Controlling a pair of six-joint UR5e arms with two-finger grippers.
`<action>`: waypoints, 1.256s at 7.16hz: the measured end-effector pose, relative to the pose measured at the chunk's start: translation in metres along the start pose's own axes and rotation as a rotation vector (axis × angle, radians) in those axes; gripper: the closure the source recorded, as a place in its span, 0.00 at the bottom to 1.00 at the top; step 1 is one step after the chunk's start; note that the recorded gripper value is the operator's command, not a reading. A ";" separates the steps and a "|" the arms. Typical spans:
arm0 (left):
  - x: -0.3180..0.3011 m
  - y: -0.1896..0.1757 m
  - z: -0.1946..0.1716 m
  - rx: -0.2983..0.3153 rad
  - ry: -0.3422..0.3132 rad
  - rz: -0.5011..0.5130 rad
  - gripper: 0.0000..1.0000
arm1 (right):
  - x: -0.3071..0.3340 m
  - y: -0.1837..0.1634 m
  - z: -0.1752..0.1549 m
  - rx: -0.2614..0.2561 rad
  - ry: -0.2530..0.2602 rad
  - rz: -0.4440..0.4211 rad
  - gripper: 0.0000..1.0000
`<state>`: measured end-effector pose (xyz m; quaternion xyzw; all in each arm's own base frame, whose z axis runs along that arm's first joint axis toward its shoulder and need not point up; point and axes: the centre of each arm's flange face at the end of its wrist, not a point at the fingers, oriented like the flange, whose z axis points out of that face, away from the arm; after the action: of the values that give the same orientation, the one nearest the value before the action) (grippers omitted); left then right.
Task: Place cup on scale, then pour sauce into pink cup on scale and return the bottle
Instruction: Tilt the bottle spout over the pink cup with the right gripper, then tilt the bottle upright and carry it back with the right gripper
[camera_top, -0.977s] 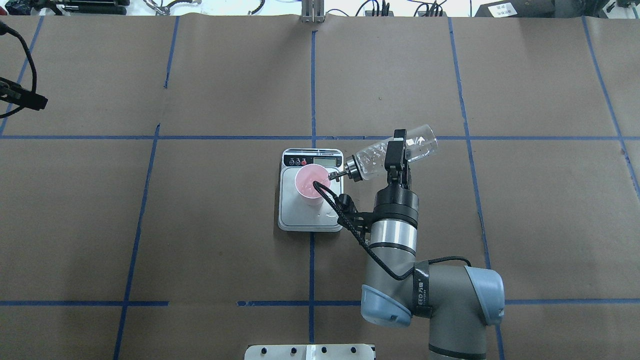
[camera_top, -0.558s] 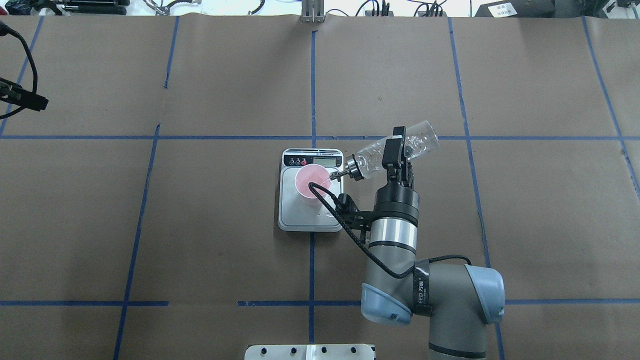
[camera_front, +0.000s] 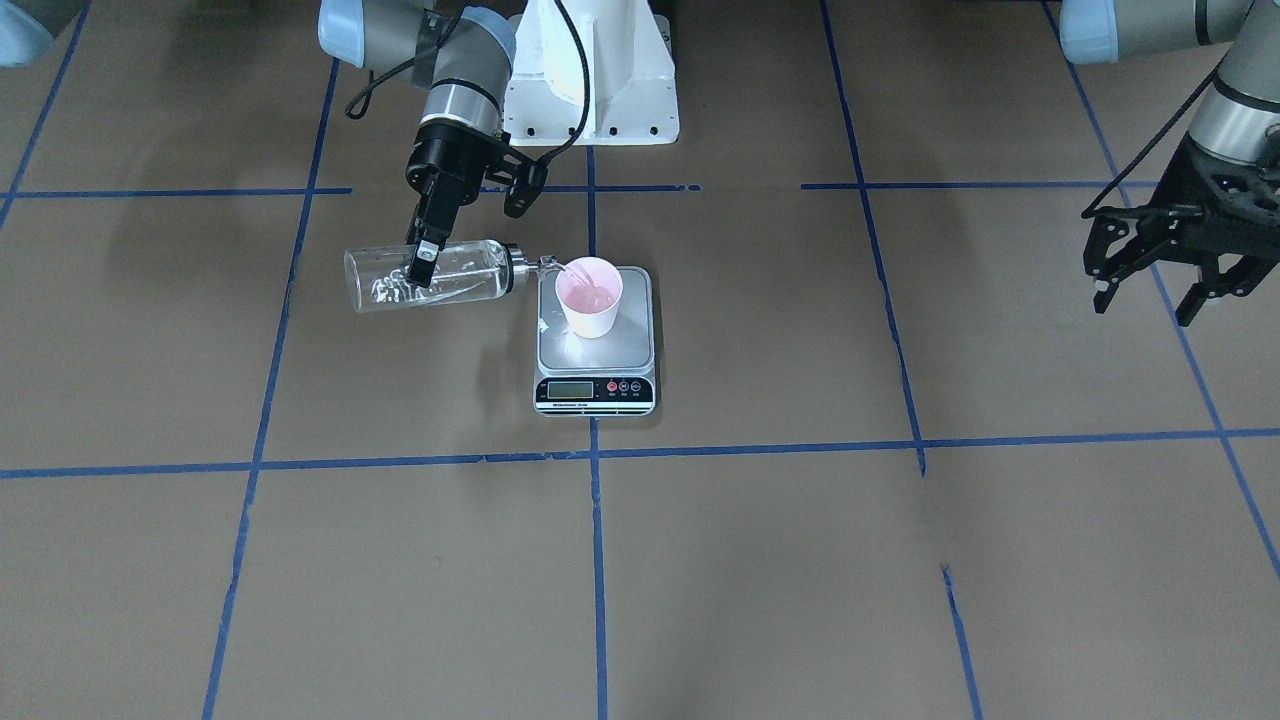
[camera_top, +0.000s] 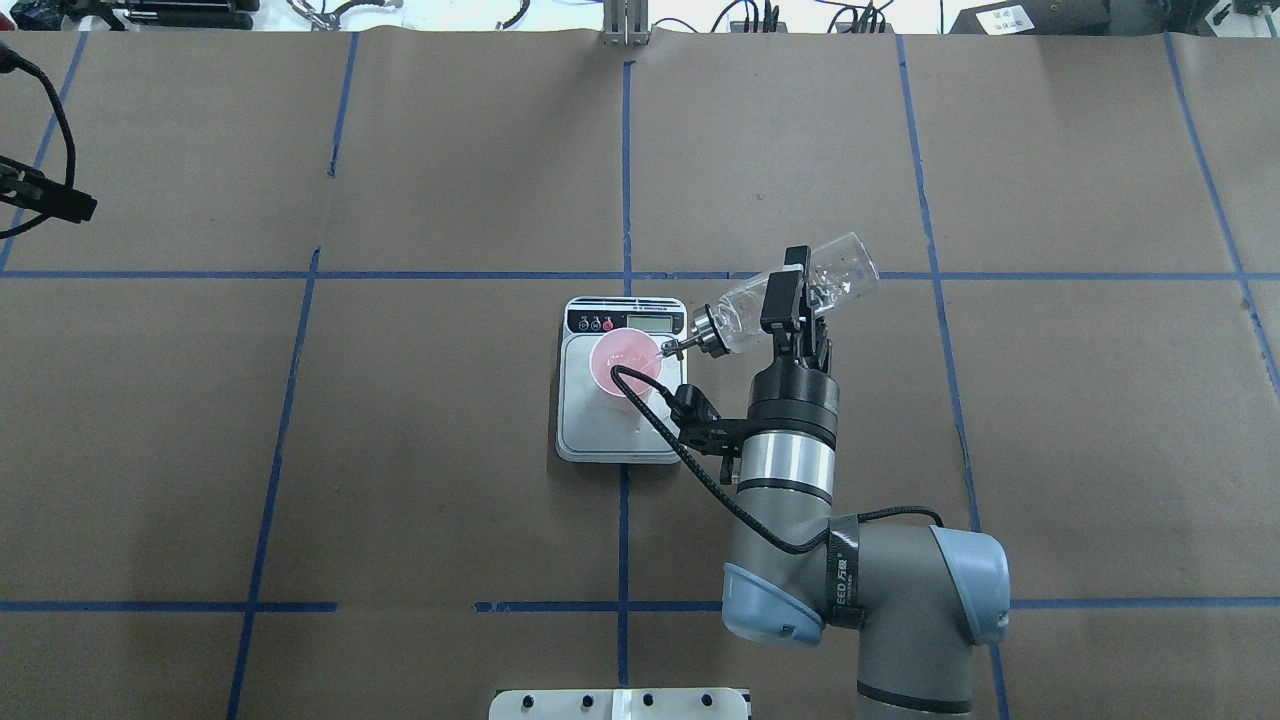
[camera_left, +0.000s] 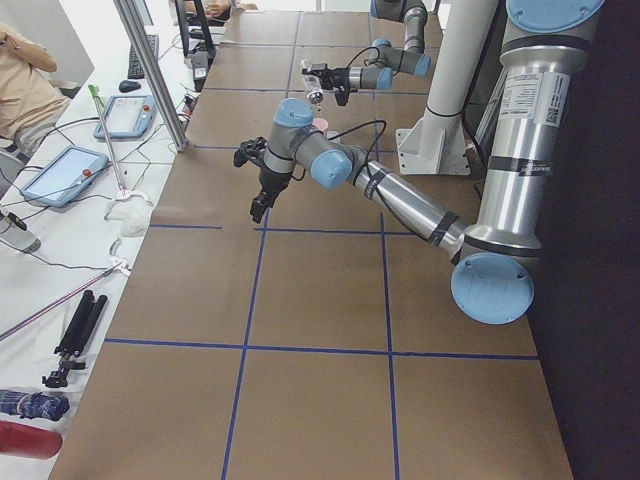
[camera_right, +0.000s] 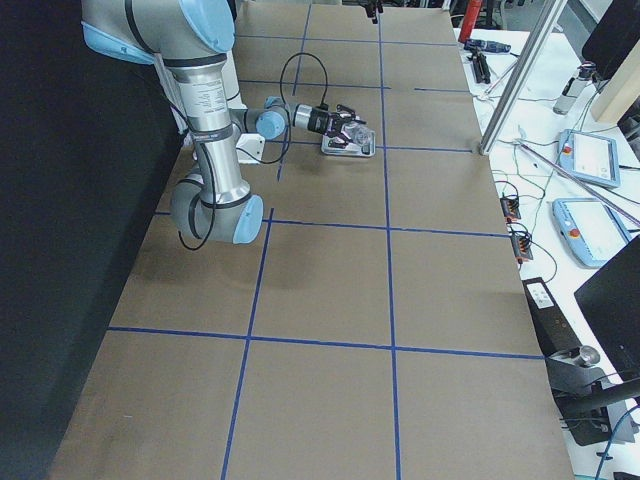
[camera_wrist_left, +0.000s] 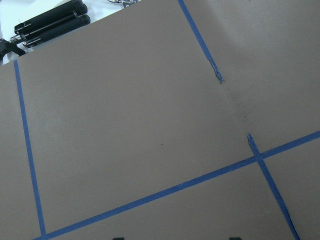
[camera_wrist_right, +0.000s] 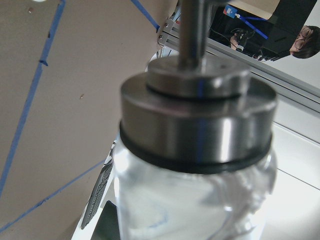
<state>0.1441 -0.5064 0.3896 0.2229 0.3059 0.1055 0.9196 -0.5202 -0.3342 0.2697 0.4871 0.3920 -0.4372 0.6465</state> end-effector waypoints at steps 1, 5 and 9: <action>0.000 0.000 0.000 0.000 0.000 0.000 0.24 | 0.002 -0.001 0.000 0.000 0.001 0.002 1.00; 0.002 0.000 -0.004 0.004 0.003 -0.004 0.23 | 0.004 -0.001 0.002 0.000 -0.005 0.022 1.00; 0.002 0.000 -0.004 0.004 0.002 -0.006 0.23 | -0.007 0.002 0.004 -0.001 -0.047 0.215 1.00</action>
<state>0.1432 -0.5045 0.3856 0.2237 0.3076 0.1024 0.9192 -0.5196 -0.3360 0.2775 0.5154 0.3225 -0.3766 0.6989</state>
